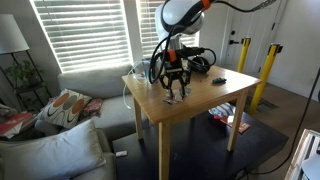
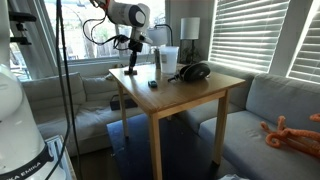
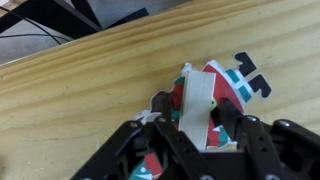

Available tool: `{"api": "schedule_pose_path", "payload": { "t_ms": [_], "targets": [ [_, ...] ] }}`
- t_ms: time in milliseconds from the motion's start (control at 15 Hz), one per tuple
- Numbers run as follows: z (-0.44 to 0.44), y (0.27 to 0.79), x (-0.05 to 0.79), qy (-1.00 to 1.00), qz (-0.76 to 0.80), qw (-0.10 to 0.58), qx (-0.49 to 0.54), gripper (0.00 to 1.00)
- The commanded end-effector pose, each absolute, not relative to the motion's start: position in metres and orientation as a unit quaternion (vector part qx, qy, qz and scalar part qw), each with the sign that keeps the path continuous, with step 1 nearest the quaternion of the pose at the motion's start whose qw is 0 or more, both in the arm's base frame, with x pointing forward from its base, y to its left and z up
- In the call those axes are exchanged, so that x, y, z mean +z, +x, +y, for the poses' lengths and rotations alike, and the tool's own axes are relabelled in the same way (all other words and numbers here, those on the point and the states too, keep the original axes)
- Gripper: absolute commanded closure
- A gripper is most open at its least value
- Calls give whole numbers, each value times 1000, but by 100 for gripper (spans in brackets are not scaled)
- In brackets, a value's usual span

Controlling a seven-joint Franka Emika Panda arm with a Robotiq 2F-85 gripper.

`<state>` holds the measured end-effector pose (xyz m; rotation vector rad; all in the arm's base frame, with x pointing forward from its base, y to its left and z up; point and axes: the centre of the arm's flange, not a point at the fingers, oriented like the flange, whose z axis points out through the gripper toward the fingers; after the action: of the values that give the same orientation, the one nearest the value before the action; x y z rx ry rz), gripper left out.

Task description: Put the three wooden chips on the left and put them in the black pouch

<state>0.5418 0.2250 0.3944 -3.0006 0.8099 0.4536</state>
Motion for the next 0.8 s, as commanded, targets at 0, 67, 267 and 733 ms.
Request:
{"api": "schedule_pose_path", "payload": {
  "t_ms": [0,67,267,733],
  "targets": [
    [228,547,394,-955,259,7,141,78],
    [228,547,396,-956,259,8,139,84],
    [225,546,407,-958,253,7,132,93],
    [169,537,489,-965,256,-21,45,93]
  ]
}}
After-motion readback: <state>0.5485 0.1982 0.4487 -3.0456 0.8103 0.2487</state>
